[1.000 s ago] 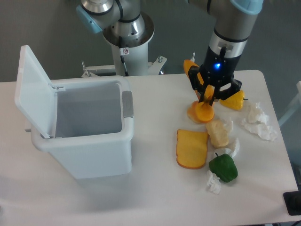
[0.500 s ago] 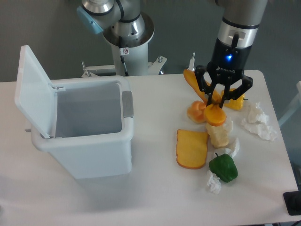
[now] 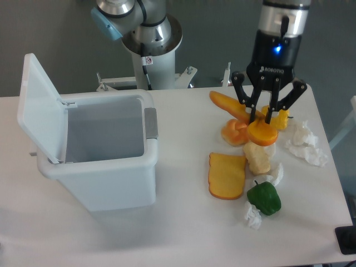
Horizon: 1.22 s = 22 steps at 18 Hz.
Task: Place the long bread in the trash can
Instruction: 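Lift the held bread loaf up and carry it toward the bin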
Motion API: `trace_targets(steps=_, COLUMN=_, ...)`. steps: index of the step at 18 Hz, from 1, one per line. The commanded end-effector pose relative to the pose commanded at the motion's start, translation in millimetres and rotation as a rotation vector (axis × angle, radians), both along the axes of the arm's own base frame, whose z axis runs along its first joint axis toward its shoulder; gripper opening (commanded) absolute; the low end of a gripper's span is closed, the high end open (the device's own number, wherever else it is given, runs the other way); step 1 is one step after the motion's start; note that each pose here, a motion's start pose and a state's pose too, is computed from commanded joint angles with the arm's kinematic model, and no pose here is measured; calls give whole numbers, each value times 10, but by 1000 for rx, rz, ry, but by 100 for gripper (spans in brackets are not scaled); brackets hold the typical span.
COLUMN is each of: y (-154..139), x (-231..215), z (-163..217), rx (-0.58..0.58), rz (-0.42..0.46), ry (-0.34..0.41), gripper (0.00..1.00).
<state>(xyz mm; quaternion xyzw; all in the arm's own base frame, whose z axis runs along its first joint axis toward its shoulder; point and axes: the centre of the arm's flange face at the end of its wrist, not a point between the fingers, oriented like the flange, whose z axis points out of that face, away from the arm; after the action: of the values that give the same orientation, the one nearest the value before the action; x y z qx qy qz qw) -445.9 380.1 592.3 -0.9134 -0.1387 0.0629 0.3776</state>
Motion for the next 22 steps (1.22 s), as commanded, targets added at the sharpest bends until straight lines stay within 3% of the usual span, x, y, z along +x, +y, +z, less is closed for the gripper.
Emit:
trace_targets(steps=11, y=-197, x=433, z=693, rx=194, rz=-48, ry=48, gripper=34)
trace_targets(steps=22, y=46, x=667, z=756, rx=255, rz=-133, ry=45, gripper=34)
